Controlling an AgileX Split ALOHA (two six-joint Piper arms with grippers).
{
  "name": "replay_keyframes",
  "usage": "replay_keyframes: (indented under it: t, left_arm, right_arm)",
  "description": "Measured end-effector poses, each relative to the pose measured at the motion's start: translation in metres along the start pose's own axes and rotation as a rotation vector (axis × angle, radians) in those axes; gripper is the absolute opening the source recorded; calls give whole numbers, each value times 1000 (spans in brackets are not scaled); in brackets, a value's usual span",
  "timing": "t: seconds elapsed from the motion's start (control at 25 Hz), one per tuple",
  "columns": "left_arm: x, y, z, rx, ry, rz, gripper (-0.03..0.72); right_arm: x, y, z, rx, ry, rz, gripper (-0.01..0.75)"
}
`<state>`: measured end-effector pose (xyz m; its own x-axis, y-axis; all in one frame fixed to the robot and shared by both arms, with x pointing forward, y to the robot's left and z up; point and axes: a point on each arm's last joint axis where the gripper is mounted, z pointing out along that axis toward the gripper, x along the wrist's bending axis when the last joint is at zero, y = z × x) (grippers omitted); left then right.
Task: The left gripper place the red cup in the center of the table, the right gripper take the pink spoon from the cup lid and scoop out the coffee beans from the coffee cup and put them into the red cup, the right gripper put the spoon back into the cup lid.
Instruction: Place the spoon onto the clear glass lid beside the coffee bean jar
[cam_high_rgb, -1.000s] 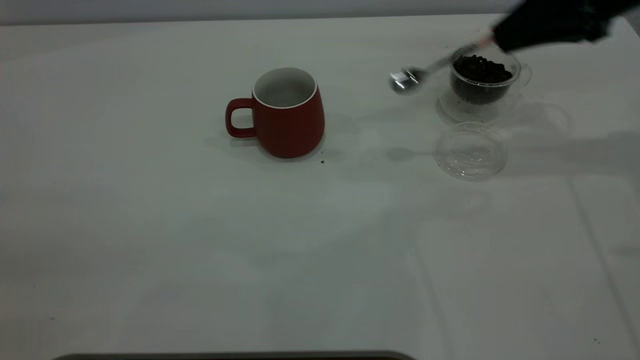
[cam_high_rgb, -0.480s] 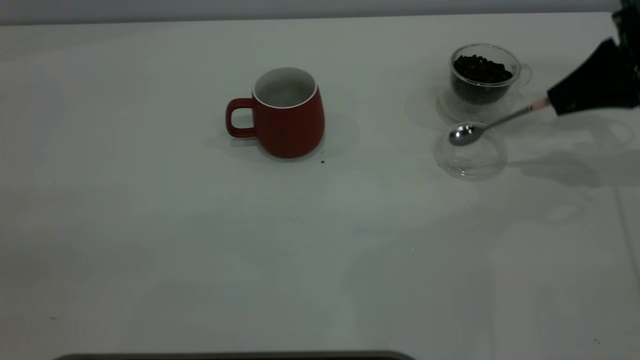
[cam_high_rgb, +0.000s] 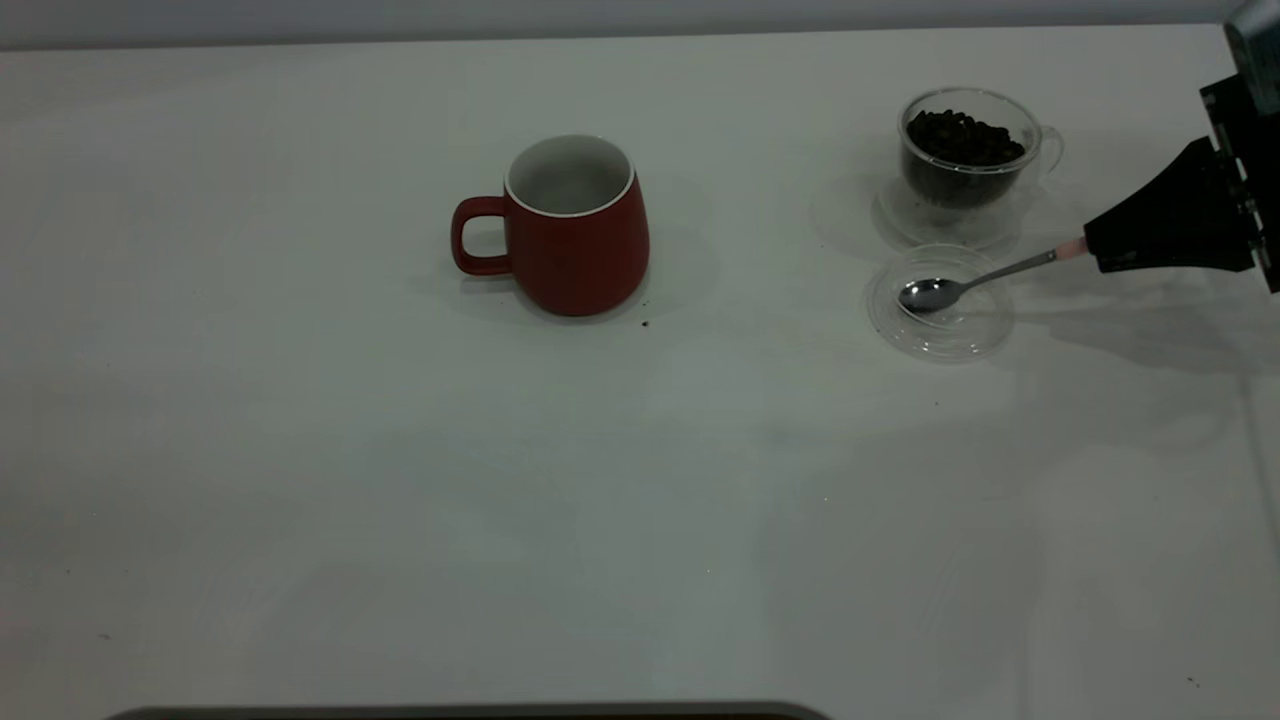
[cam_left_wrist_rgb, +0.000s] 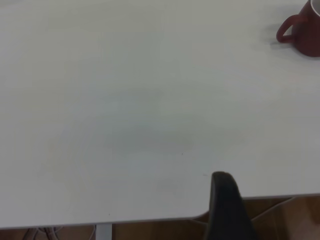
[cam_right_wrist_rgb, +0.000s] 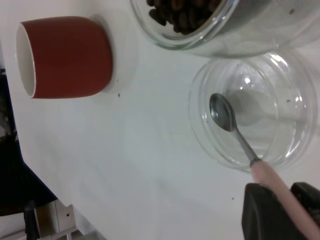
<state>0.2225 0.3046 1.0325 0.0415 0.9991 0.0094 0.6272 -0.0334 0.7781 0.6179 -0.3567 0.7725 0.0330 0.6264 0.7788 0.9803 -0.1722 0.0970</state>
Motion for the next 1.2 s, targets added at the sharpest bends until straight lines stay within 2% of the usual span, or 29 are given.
replay_keyframes:
  t: [0.36,0.48,0.6,0.84,0.96,1.08,1.2]
  left_arm:
    - [0,0,0,0,0,0,505]
    - [0,0,0,0,0,-1,505]
    - [0,0,0,0,0,-3,505]
    - [0,0,0,0,0,-2,505]
    - [0,0,0,0,0,-2,505]
    - [0,0,0,0,0,-2,505]
    - [0,0,0,0,0,-2,505]
  right_arm:
    - [-6,-2,11,-2,-2,12,102]
    - [-6,-1,12,-9,-14,-11,137]
    - [-8,-1,13,-15,-35,-30,231]
    - [-9,-1,14,-14,-37,-46,471]
    - [-8,-1,15,-12,-40,-69,557]
    - [-7,0,19,-20,-63,-105,607]
    - [-7,5,22,-61,-106,-141,614]
